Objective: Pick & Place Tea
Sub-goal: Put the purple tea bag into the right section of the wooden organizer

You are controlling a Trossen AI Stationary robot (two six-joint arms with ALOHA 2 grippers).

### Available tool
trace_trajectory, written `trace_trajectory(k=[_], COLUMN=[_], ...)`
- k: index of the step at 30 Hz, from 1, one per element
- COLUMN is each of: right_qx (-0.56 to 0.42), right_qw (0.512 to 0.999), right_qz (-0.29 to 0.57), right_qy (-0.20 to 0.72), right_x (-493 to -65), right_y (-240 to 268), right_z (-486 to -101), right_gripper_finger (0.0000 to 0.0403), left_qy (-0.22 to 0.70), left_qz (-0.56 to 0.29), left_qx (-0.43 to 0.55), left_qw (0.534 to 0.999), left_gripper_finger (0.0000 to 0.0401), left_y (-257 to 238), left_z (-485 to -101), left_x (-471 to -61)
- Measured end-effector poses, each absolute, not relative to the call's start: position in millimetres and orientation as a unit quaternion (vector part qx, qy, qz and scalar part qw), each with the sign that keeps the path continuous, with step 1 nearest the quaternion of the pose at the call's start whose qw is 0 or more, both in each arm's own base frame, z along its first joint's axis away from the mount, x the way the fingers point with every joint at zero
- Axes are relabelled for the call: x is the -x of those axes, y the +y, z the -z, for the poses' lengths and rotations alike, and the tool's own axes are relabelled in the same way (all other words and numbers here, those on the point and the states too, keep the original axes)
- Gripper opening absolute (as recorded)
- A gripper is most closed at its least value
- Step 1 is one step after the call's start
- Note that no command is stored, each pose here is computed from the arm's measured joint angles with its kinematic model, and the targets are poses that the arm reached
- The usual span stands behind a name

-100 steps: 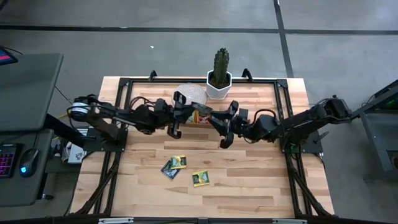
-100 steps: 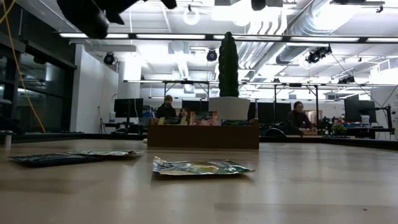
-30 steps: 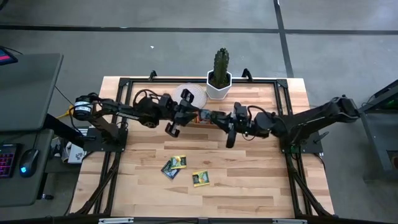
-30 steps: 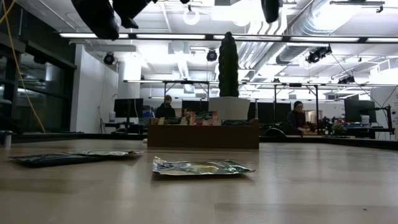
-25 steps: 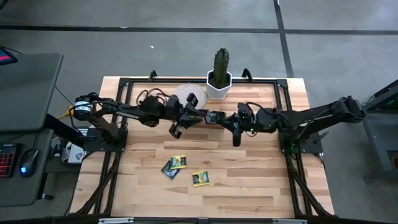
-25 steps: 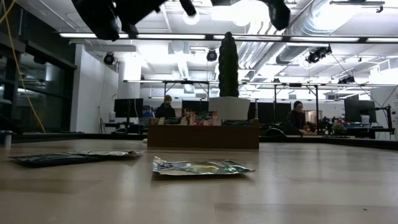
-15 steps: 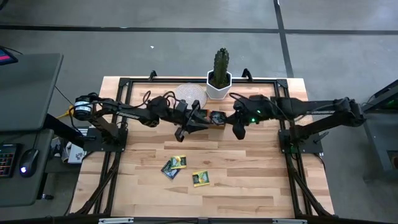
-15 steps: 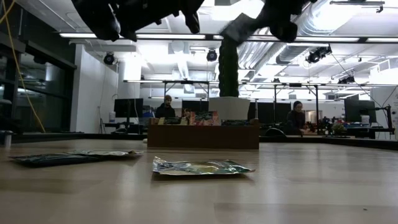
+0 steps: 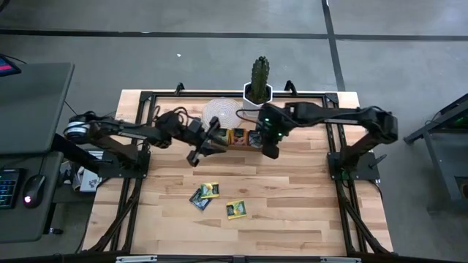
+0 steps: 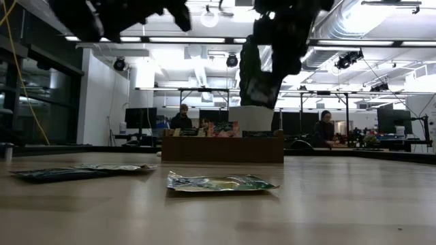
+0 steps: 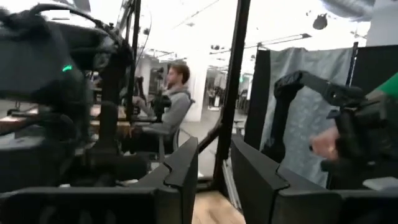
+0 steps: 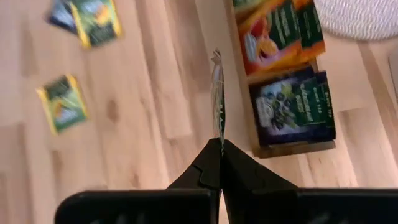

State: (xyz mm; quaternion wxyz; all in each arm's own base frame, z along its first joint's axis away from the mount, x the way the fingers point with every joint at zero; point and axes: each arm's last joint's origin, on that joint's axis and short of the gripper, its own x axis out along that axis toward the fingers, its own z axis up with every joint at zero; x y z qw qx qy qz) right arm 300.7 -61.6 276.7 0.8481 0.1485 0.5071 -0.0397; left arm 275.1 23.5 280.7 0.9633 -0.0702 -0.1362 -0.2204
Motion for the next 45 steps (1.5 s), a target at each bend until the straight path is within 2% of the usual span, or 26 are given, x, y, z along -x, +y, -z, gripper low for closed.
trace_trajectory(k=[5,11,22,30,38,42,45], right_qx=[-0.125,-0.109,-0.107,-0.105,-0.095,-0.094,-0.094], right_qw=[0.821,0.815,0.807,0.795,0.799,0.799,0.799], right_qz=[0.031,0.029,0.007,-0.014,-0.005,-0.005,-0.005], right_qy=[0.556,0.568,0.581,0.597,0.593,0.594,0.594], right_x=[-312,-317,-319,-325,-327,-326,-326], right_y=[-79,-105,-127,-130,-131,-131,-131], right_z=[-265,-261,-247,-230,-230,-230,-231], right_gripper_finger=[0.0,0.0,0.0,0.0,0.0,0.0013,0.0038], left_qy=[-0.123,-0.114,-0.097,-0.1,-0.1,-0.1,-0.1], left_qz=[0.201,0.199,0.173,0.17,0.165,0.165,0.165], left_qx=[0.084,0.097,0.111,0.116,0.117,0.117,0.117], left_qw=[0.968,0.969,0.974,0.973,0.974,0.974,0.974], left_gripper_finger=[0.0095,0.0095,0.0095,0.0095,0.0095,0.0095,0.0095], left_y=[20,10,-16,-23,-23,-23,-23], left_z=[-263,-249,-223,-223,-223,-223,-223], left_x=[-251,-233,-221,-219,-219,-219,-219])
